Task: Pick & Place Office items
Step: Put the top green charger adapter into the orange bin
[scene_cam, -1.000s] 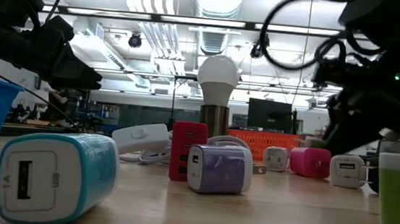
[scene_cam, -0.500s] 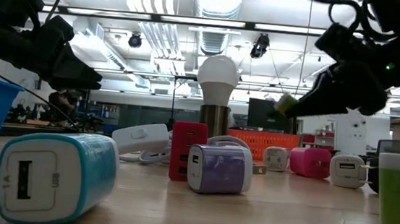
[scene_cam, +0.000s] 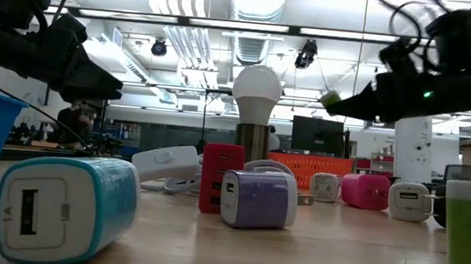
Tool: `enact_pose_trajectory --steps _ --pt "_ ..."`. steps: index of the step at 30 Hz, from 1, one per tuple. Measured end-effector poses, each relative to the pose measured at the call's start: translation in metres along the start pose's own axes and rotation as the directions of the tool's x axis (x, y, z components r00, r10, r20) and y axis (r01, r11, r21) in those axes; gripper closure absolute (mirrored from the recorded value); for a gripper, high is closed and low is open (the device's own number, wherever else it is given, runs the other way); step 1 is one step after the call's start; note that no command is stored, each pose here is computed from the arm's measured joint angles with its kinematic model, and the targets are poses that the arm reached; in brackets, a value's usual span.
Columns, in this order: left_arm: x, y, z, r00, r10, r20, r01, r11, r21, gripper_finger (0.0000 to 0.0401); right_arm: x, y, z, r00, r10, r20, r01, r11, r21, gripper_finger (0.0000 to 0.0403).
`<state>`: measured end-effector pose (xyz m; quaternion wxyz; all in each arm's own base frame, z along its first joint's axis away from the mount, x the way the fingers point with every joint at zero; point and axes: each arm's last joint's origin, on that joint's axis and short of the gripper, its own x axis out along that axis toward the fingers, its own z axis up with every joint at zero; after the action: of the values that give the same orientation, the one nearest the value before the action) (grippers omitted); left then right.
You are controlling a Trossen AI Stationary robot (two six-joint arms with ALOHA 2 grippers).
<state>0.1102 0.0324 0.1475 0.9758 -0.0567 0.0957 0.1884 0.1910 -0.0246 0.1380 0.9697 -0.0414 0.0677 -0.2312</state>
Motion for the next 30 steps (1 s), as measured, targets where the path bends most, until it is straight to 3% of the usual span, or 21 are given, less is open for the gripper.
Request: enact_pose_trajectory --steps 6,14,18,22,26,30 --pt "0.000 0.000 0.000 1.000 0.000 0.002 0.000 1.000 0.000 0.0101 0.022 -0.026 0.004 0.999 -0.023 -0.025 0.023 0.999 0.027 0.0281" --pt "0.000 0.000 0.000 1.000 0.000 0.000 0.000 1.000 0.013 0.0101 0.061 -0.042 0.011 0.963 -0.033 -0.269 0.039 0.999 0.016 0.0281" --pt "0.000 0.000 0.000 1.000 0.000 -0.003 0.000 1.000 0.019 0.0101 0.077 -0.044 0.027 0.923 -0.033 -0.383 0.036 0.999 -0.001 0.0281" --pt "0.000 0.000 0.000 1.000 0.001 -0.005 -0.001 1.000 0.023 0.0101 0.087 -0.047 0.045 0.853 -0.033 -0.521 0.016 0.999 -0.036 0.0281" --pt "0.000 0.000 0.000 1.000 0.001 -0.005 -0.001 0.999 0.034 0.0101 0.092 -0.053 0.059 0.821 -0.029 -0.570 0.005 0.999 -0.043 0.0281" --pt "0.000 0.000 0.000 1.000 0.001 -0.006 -0.001 0.999 0.035 0.0101 0.094 -0.064 0.058 0.802 0.064 -0.594 -0.051 0.998 0.038 0.0281"
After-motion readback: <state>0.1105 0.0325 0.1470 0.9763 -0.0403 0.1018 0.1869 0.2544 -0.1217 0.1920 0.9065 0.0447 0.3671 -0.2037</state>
